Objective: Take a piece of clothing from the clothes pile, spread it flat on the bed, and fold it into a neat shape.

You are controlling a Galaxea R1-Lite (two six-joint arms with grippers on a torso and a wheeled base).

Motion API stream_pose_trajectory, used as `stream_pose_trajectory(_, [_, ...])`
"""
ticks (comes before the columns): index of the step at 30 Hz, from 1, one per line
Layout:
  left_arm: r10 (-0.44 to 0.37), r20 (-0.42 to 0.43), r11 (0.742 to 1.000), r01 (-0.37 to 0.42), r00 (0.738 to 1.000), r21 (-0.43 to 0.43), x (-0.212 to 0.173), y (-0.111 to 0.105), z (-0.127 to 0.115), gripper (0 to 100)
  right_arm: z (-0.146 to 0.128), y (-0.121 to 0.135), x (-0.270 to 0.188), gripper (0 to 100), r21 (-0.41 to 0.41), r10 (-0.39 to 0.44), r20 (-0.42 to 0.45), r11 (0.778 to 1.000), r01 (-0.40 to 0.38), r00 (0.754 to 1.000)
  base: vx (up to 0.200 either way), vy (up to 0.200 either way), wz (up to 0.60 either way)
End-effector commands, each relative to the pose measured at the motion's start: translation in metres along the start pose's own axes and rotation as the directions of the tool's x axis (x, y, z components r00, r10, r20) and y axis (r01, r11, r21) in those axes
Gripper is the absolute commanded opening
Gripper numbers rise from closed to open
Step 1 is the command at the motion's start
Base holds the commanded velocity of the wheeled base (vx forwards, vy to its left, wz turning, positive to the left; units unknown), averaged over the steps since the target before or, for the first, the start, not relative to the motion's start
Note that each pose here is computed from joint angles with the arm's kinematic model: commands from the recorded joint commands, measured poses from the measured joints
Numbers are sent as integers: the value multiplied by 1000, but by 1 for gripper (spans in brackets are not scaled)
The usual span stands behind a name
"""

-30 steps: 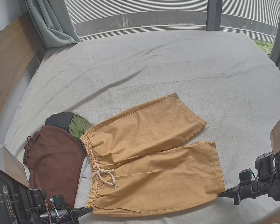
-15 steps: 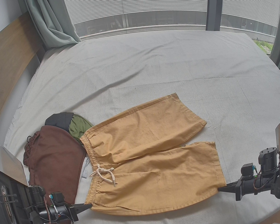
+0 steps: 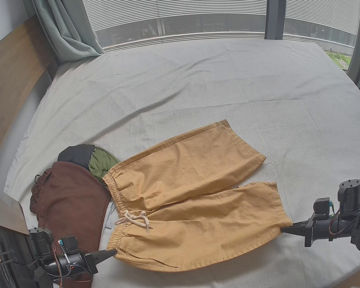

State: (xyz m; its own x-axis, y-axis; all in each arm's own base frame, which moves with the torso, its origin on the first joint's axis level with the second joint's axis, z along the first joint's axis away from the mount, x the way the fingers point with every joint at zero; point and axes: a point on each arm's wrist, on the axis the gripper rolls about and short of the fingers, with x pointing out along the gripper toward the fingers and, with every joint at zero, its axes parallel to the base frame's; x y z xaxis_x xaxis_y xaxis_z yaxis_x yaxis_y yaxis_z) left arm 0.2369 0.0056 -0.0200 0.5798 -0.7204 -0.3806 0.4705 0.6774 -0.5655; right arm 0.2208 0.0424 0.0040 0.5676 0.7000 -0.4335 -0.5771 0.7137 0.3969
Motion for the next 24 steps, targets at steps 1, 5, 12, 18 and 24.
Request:
stream_pose_trajectory(1, [-32,50,999,31,998,23,-1,-15,18,0,16,4,-4,0,-28,8,67,1000,-6,998,0,0,0])
stream_pose_trajectory(5, [-61,76,998,62,995,-5,-3,-28,29,0,22,6,-6,0,-26,9,96,1000,-6,995,0,0,0])
stream_pose_trajectory(12, [-84,92,996,81,992,30,-3,-40,35,0,32,11,-11,0,-44,17,138,999,-11,990,0,0,0])
stream_pose_trajectory(18, [-84,108,996,82,991,28,-2,-40,40,0,47,17,-14,0,-47,35,198,999,-26,980,0,0,0])
stream_pose_trajectory(24, [-84,123,996,81,989,28,0,-38,45,0,57,18,-15,0,-35,42,240,999,-35,970,0,0,0])
